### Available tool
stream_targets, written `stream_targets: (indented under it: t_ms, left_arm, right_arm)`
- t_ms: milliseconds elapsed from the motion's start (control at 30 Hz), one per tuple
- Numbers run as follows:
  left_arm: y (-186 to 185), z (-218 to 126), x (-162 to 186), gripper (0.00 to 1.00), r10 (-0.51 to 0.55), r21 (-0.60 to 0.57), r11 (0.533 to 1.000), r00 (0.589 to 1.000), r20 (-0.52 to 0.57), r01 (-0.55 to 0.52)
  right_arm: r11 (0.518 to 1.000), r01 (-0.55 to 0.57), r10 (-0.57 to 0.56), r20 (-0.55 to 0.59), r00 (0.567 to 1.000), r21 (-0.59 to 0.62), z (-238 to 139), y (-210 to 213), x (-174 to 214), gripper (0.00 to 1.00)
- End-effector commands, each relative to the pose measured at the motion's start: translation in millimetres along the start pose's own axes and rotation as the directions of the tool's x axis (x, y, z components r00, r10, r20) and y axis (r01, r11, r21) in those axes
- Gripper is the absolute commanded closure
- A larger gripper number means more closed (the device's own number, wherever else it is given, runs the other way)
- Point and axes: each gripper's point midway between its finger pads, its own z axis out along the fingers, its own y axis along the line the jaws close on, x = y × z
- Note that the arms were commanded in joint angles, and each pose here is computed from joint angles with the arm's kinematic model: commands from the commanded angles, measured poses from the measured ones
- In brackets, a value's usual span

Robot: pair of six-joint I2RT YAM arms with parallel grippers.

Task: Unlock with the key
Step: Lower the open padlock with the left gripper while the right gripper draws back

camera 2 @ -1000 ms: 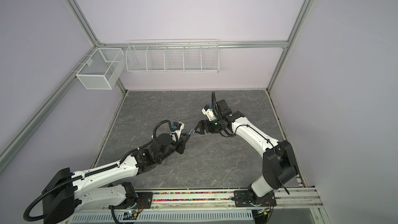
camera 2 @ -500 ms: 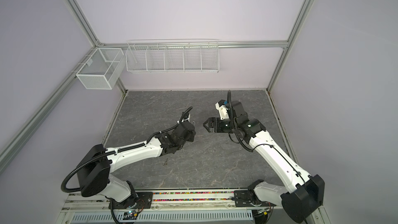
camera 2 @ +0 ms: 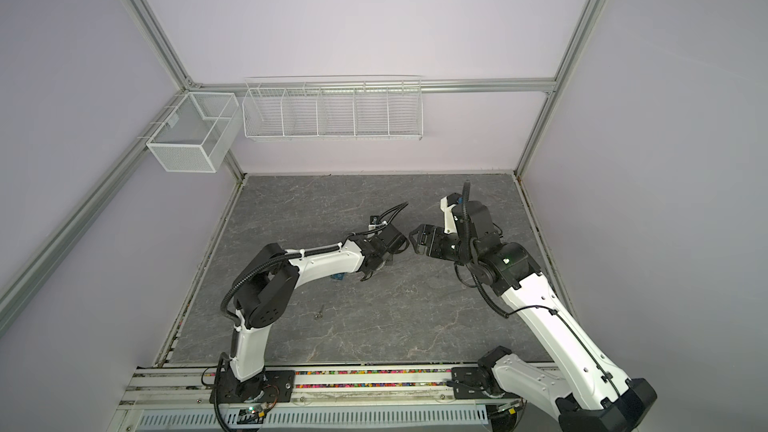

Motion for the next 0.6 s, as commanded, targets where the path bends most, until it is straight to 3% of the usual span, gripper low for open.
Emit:
stream_targets:
  t_ms: [0, 433, 567]
  left_arm:
    - [-3.2, 7.2, -11.4, 1.00, -0.081, 0.009, 0.997, 0.997, 0.001, 0.081]
    - [7.1, 31.5, 13.4, 1.00, -0.136, -0.007, 0.991, 0.986, -0.096, 0.135]
    - [6.4, 32.0, 16.6, 0.80, -0.135, -0.001, 0.991, 0.984, -0.112, 0.136]
  right_arm:
    - [1.000, -0.029, 0.029, 0.003, 1.000, -0.005, -10.5, 6.1, -3.0, 0.12]
    - [0.995, -0.046, 0.045, -0.017, 0.999, -0.092, -16.5, 29.7, -10.2, 0.12]
    - [0.992, -0.069, 0.067, -0.018, 0.998, -0.108, -19.5, 33.4, -11.3, 0.12]
